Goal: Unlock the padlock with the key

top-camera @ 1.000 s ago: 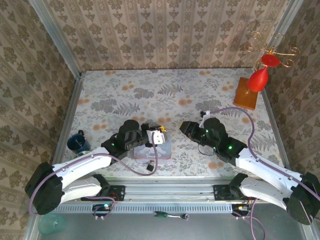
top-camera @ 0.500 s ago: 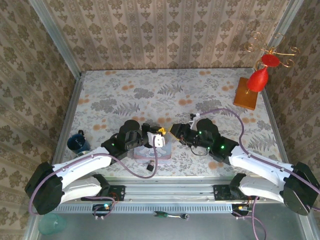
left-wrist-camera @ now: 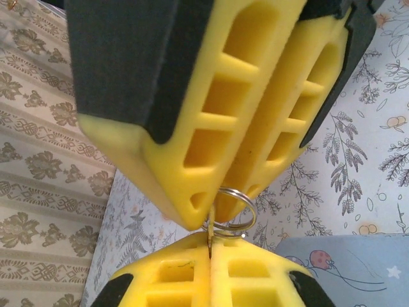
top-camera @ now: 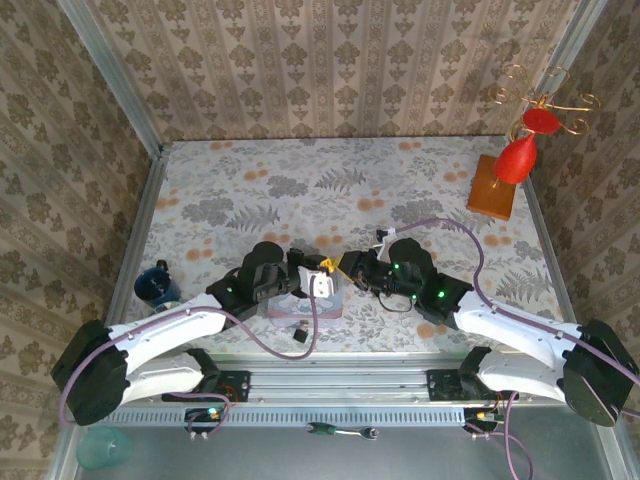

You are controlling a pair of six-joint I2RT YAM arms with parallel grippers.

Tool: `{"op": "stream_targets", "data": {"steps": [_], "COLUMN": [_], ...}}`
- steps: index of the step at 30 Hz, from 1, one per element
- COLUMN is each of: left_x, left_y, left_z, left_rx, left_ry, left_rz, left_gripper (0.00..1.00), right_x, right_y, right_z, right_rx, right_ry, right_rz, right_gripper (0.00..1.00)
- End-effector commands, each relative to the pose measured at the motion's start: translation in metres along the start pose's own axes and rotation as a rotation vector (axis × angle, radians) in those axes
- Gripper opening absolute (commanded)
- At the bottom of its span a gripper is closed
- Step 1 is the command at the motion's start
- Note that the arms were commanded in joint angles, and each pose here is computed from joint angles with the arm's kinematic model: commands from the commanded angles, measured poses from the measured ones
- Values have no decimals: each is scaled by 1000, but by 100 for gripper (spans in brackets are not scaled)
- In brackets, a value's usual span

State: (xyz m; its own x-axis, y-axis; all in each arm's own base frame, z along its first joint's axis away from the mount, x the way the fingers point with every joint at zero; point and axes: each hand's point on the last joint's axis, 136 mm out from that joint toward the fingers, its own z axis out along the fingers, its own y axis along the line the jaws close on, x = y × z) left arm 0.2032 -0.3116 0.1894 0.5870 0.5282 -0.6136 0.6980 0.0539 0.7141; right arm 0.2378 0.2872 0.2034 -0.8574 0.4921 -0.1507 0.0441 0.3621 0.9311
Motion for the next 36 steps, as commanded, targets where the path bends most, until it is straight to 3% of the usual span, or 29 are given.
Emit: {"op": "stream_targets", "data": {"steps": [1, 6, 8, 10, 13, 15, 18, 24, 31, 36], "left_x": [-5, -7, -9, -11, -14, -17, -32, -46, -54, -61], "left_y": [3, 8, 13, 27, 37, 46, 60, 82, 98, 96], "left_z": [1, -3, -6, -13, -30, -43, -59, -59, -55, -44], "left_rx": [-14, -60, -95, -162, -168, -165, -111, -41, -39, 5], "left_ry": [-13, -30, -45, -56, -93, -151, -273, -359, -534, -521], "left_rz": [21, -3, -32, -158, -370, -538, -784, -1184, -1464, -1535], "left_gripper": [0, 3, 16, 36, 52, 57, 57, 50, 50, 47], "right_x": [-1, -5, -6, -9, -18, -29, -44, -46, -31, -33], "right_y": [10, 6, 5, 5, 4, 2, 10, 36, 49, 52], "right_z": [-2, -3, -4, -5, -9, -15, -23, -23, -14, -18], "right_rx": [-21, -13, -12, -11, 0, 9, -41, -211, -290, -320], "right_ry": [-8, -34, -44, -61, -108, -164, -262, -347, -345, -383], "right_rz": [-17, -31, -40, -60, -105, -136, -218, -351, -455, -468], "right_gripper": [15, 6, 2, 0, 0, 0, 0, 0, 0, 0]}}
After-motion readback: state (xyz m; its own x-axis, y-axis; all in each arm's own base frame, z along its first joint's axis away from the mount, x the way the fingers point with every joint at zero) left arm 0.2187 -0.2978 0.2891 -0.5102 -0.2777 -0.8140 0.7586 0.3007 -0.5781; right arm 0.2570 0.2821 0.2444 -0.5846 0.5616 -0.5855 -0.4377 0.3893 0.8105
